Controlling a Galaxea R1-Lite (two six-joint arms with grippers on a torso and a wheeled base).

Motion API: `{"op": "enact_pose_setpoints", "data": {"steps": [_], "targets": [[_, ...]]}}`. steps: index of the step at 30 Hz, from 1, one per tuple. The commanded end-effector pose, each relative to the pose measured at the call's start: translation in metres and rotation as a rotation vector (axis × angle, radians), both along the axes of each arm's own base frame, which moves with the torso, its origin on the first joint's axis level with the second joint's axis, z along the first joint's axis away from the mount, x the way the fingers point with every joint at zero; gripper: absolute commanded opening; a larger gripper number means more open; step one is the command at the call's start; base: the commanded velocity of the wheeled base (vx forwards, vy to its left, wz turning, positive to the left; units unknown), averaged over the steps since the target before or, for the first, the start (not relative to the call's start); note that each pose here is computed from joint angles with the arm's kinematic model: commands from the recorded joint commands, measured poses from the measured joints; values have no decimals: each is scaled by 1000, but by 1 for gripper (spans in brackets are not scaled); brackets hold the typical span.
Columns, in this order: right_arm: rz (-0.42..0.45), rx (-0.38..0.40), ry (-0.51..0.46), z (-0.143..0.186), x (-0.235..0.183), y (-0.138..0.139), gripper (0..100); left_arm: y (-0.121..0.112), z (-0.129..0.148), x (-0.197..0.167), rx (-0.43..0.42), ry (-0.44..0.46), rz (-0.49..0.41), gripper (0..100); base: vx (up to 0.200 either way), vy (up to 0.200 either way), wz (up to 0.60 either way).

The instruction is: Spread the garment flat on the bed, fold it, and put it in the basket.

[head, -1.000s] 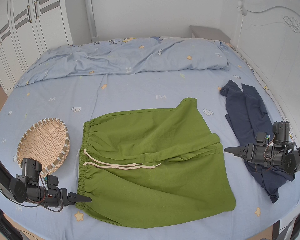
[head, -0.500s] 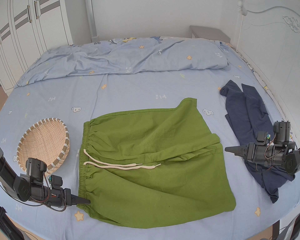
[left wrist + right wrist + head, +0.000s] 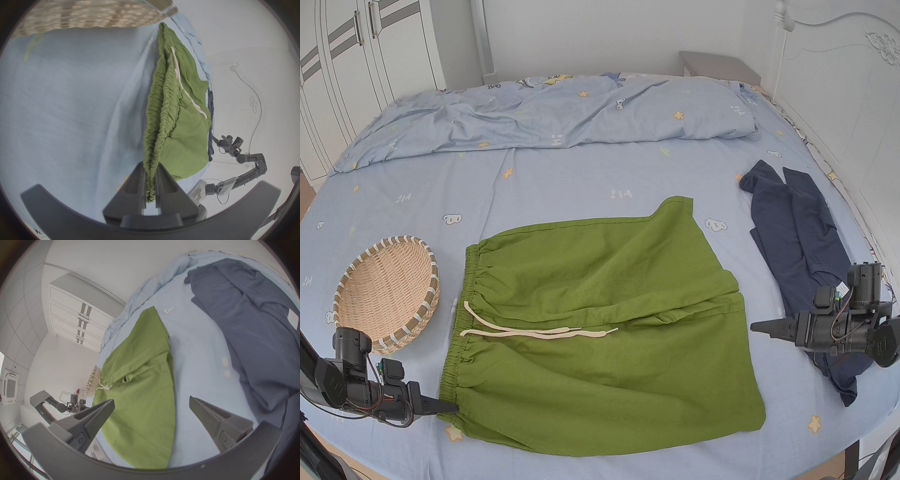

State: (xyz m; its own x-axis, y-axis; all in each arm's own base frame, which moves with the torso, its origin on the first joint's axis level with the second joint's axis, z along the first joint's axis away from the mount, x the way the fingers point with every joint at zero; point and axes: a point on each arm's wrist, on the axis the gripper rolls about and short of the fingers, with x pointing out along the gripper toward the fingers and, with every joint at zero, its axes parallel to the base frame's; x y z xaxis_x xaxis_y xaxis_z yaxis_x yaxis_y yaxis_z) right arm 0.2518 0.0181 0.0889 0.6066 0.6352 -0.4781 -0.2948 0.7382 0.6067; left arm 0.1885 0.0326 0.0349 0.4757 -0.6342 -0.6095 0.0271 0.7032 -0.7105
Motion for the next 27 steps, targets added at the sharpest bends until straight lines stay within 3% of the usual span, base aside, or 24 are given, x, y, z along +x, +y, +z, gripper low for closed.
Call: {"op": "enact_pose_setpoints", "data": {"steps": [1,8,16,27], "targets": [[18,-12,62,-11,-30,1,100,11,-5,-15,10,3,37,0,0,0,0],[86,-53,166,-37,-63,4,100,8,-8,-17,34,-19,-17,0,0,0,0],[183,25,228,-47,-72,8,100,8,-8,-16,37,-26,-18,0,0,0,0],[261,10,318,-68,-74,17,100,8,-7,-14,40,-33,-20,0,0,0,0]]}}
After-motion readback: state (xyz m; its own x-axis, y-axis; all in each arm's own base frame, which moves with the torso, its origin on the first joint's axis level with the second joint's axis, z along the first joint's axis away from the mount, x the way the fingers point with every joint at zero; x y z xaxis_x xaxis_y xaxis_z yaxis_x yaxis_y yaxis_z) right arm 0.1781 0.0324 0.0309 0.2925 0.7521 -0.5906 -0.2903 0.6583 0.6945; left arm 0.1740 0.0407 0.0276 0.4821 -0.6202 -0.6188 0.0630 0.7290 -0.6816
